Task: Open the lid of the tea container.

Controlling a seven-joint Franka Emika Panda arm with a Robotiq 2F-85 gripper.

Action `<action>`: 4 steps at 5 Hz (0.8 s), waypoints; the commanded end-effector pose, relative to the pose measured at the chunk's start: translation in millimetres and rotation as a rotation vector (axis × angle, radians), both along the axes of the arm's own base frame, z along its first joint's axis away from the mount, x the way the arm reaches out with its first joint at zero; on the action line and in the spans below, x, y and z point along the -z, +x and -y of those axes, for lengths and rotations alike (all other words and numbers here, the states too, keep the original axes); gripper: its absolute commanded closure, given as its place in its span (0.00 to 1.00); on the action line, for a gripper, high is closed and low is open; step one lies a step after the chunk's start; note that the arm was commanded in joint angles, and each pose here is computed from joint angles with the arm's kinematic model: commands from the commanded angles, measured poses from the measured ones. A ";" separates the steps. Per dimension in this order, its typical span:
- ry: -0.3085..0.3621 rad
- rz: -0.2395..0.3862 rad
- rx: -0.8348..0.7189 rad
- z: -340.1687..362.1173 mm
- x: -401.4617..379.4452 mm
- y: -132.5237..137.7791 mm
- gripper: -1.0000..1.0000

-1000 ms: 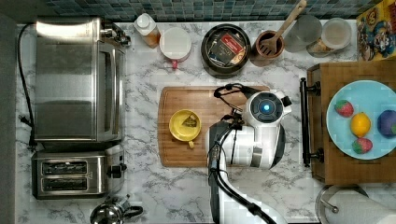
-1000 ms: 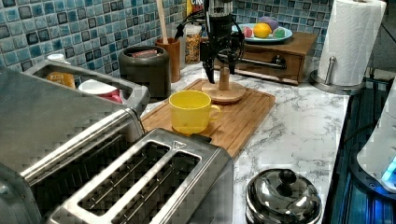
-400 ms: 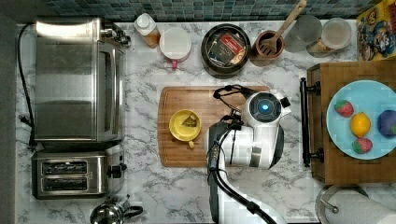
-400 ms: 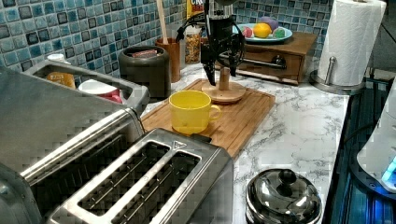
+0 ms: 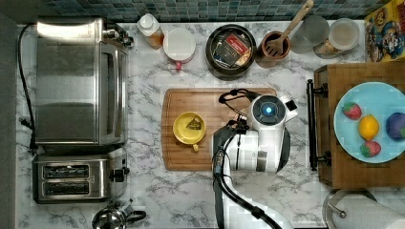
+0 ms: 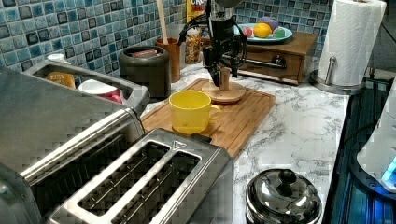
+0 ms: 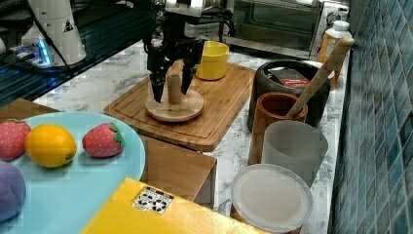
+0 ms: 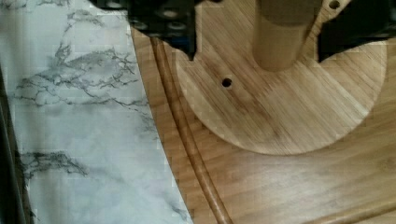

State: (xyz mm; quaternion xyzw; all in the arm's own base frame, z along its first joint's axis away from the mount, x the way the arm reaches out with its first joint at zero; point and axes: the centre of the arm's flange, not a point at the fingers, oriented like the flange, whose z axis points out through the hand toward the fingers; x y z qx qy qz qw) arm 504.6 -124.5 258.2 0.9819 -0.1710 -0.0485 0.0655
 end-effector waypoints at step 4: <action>0.067 0.017 -0.047 -12.9 -117.1 34.6 1.00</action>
